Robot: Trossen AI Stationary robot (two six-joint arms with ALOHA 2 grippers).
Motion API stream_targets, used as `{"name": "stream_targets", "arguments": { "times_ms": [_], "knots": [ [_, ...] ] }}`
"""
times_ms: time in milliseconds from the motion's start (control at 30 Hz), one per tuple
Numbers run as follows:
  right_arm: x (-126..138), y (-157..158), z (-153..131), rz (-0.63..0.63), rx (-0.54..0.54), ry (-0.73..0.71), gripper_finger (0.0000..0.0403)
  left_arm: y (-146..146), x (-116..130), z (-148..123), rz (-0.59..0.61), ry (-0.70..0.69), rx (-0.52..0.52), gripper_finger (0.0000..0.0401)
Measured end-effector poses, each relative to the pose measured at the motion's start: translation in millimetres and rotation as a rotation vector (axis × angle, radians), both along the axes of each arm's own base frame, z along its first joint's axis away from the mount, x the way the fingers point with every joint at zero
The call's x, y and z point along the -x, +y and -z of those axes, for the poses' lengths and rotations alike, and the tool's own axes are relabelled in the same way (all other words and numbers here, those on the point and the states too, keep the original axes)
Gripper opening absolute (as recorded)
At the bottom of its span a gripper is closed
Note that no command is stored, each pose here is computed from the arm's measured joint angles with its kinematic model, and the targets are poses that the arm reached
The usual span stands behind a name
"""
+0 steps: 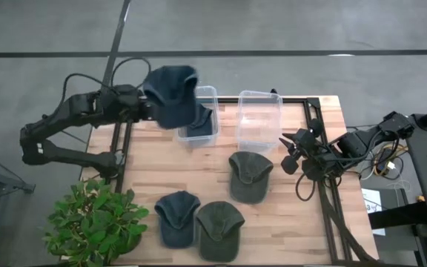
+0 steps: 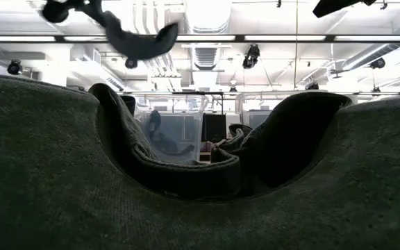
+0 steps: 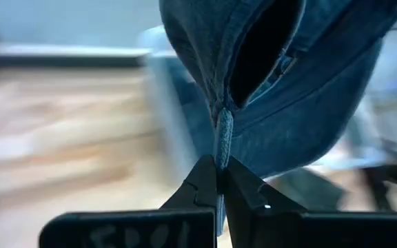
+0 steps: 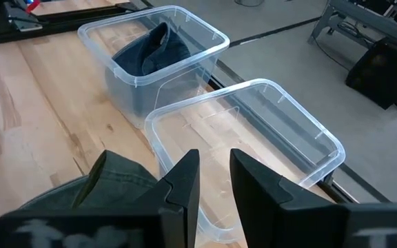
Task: Pick & Place hat
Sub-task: Put the top blue cap into the left transparent bin
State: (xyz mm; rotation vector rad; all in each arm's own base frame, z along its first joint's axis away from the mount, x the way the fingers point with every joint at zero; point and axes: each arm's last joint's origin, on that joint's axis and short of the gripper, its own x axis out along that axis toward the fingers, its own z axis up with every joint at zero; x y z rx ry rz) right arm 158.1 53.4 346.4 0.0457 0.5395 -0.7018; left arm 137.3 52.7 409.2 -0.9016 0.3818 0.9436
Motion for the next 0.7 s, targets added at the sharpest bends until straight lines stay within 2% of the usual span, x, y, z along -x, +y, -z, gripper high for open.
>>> {"name": "stream_targets", "arguments": {
  "times_ms": [167, 400, 567, 700],
  "knots": [
    [0.0, 0.0, 0.0, -0.005, 0.006, 0.006, 0.0082, 2.2, -18.0, -15.8, 0.207, -0.157, -0.140, 0.0004],
    [0.0, 0.0, 0.0, -0.014, 0.019, 0.018, 0.0071, 1.9, -39.2, -22.1, 0.462, -0.395, -0.266, 0.0004],
    [0.1, 0.0, 0.0, -0.024, 0.032, 0.030, 0.0072, 1.1, -58.7, -9.9, 0.663, -0.633, -0.314, 0.0004],
    [0.1, -0.1, 0.1, -0.026, 0.034, 0.033, 0.0078, 1.0, -68.1, 6.9, 0.734, -0.834, -0.316, 0.0004]
  ]
}}
